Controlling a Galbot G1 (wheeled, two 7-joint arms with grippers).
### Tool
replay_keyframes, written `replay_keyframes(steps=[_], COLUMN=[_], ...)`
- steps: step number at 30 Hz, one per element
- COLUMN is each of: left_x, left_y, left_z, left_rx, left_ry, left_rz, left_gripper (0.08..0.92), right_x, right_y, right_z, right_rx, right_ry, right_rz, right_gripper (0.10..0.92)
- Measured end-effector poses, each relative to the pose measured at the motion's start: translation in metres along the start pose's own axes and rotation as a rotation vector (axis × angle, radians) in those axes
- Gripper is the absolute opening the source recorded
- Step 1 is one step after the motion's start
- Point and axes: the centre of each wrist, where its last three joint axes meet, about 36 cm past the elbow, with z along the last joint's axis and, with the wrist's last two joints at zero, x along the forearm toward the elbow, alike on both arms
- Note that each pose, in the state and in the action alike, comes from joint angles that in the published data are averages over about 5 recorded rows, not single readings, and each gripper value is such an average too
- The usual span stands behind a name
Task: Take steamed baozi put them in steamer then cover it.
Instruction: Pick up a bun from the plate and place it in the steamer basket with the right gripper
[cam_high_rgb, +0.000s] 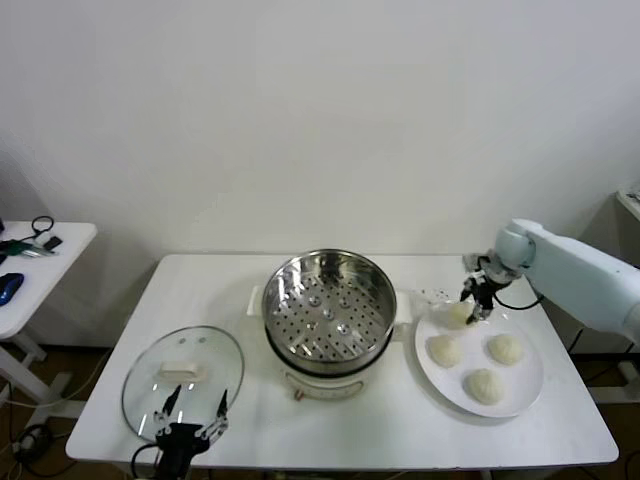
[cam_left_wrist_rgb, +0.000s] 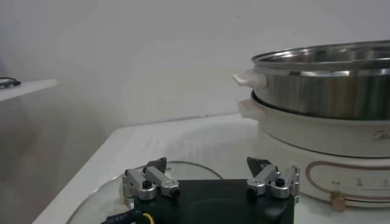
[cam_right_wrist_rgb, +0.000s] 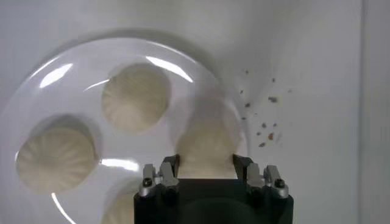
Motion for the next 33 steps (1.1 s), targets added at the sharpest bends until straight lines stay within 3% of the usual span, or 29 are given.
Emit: replay_keyframes(steps=[9,14,23,33], left_x=[0.001,0.001,0.003,0.006], left_y=[0.003,0.004,0.007,0.005], left_z=[-0.005,-0.007,-0.011,-0.016], left_rx=[-0.004,-0.005,-0.005,0.003], left_ry=[-0.009,-0.014,-0.024,-0.033], left_rz=[-0.009,-0.015,-0.034,-0.043], left_gripper=[0.823,0.823,0.823,0.823], right_x=[0.149,0.188,0.163,0.104], right_y=[-0.035,-0.018,0.016,0.001], right_z=[-0.101,-0.182,-0.274,-0.313], right_rx=[0.407,0.695,1.124,1.339], right_ry=[-0.067,-0.095,-0.050,0.010], right_rz=[0.150,0.168,0.130,0.136], right_gripper=[0.616,0.611,0.613,0.611])
